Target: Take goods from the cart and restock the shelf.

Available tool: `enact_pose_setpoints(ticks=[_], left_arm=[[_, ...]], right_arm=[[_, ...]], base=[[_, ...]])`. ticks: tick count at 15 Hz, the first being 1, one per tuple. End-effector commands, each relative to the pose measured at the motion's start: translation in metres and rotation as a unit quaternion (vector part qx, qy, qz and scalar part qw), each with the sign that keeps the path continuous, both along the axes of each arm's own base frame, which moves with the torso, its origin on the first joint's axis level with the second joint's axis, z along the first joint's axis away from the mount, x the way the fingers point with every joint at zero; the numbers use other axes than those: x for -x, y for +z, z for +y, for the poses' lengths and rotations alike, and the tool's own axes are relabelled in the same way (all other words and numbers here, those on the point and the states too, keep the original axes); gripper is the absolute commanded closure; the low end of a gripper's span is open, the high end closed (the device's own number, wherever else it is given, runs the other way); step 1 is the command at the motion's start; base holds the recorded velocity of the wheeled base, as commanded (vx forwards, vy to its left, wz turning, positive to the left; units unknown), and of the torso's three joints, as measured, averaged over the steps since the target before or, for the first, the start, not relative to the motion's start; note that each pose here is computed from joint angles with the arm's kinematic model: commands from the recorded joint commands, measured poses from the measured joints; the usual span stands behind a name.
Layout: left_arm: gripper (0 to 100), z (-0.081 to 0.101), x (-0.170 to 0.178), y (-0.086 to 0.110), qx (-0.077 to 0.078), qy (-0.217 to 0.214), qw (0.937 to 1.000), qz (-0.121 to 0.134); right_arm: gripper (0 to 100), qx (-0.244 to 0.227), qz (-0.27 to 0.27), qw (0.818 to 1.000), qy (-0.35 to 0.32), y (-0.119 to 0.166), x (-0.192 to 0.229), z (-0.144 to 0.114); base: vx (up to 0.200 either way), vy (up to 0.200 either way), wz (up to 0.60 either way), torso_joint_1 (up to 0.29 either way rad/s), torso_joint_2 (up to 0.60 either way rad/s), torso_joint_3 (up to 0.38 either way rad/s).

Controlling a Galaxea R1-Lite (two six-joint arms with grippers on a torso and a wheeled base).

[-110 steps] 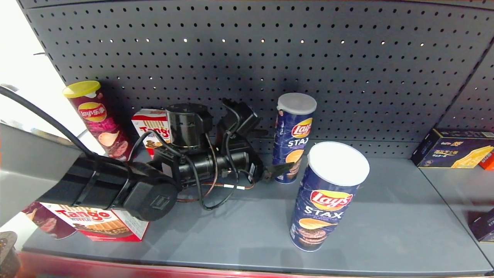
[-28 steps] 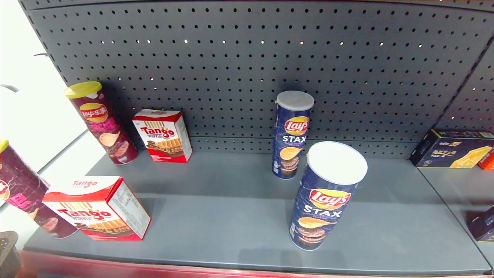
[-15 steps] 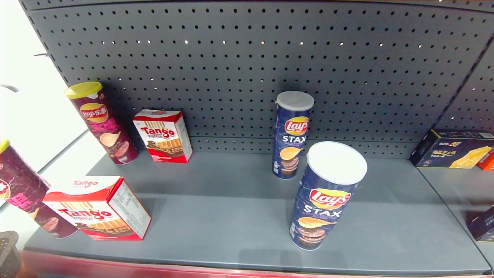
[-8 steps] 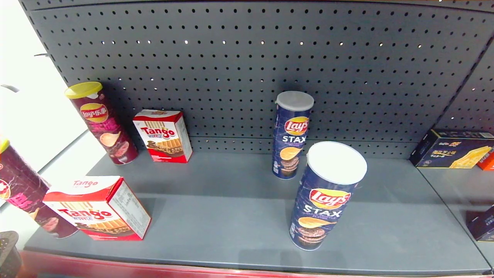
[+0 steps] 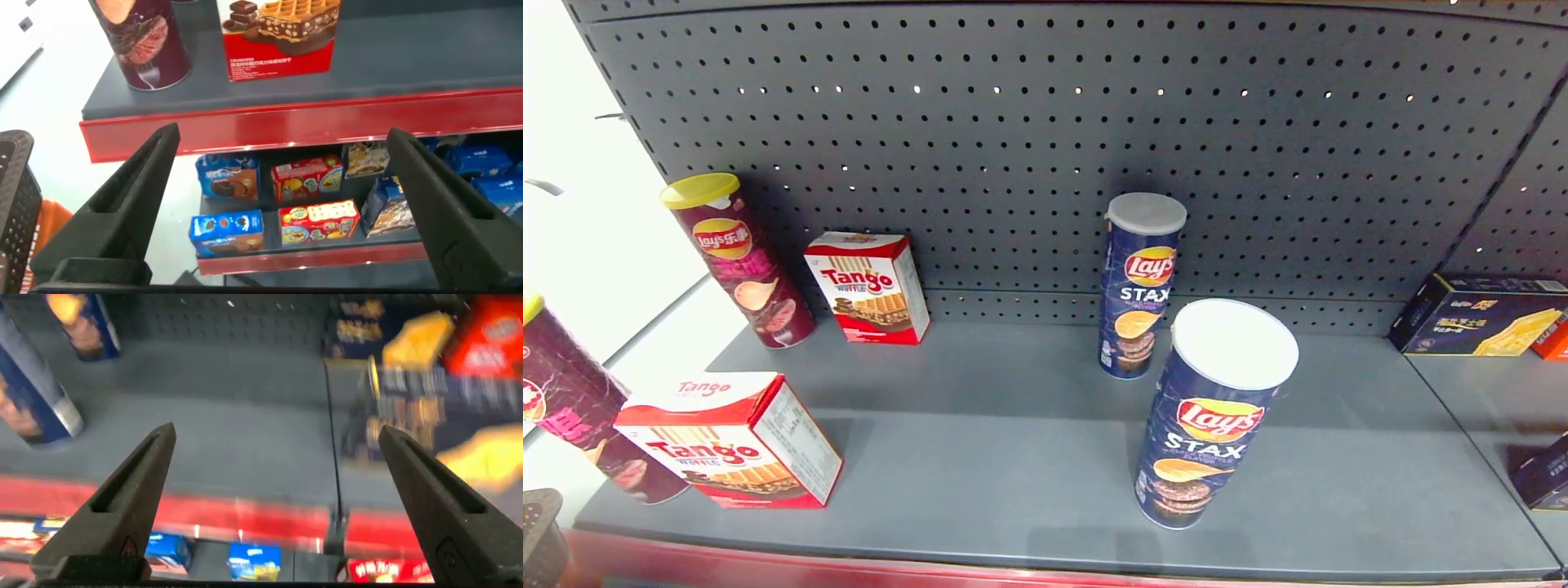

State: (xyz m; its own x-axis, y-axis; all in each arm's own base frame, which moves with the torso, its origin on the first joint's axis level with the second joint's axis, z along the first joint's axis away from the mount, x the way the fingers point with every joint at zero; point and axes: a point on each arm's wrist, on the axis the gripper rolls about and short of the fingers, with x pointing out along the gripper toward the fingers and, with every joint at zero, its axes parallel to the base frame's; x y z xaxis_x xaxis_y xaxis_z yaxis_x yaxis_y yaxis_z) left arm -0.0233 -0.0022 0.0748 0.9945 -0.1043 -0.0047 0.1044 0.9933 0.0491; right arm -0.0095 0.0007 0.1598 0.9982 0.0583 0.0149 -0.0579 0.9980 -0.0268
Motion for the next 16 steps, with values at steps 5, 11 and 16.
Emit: enact_pose_setpoints(ticks=[5,11,16], left_arm=[[0,0.000,0.000,0.000,0.000,0.001,1.0000,0.002],[0,0.000,0.000,0.000,0.000,-0.001,1.0000,0.002],[0,0.000,0.000,0.000,0.001,0.000,1.0000,0.003]], right_arm=[[0,0.030,0.110,0.985,0.128,0.069,-0.103,0.025],[0,0.039,0.168,0.970,0.173,0.056,-0.135,0.048],[0,0.065,0.202,0.947,0.241,0.037,-0.139,0.073]], base=[[0.000,0.000,0.00,0.000,0.00,0.000],[0.000,0.000,0.00,0.000,0.00,0.000],[0.000,0.000,0.00,0.000,0.00,0.000]])
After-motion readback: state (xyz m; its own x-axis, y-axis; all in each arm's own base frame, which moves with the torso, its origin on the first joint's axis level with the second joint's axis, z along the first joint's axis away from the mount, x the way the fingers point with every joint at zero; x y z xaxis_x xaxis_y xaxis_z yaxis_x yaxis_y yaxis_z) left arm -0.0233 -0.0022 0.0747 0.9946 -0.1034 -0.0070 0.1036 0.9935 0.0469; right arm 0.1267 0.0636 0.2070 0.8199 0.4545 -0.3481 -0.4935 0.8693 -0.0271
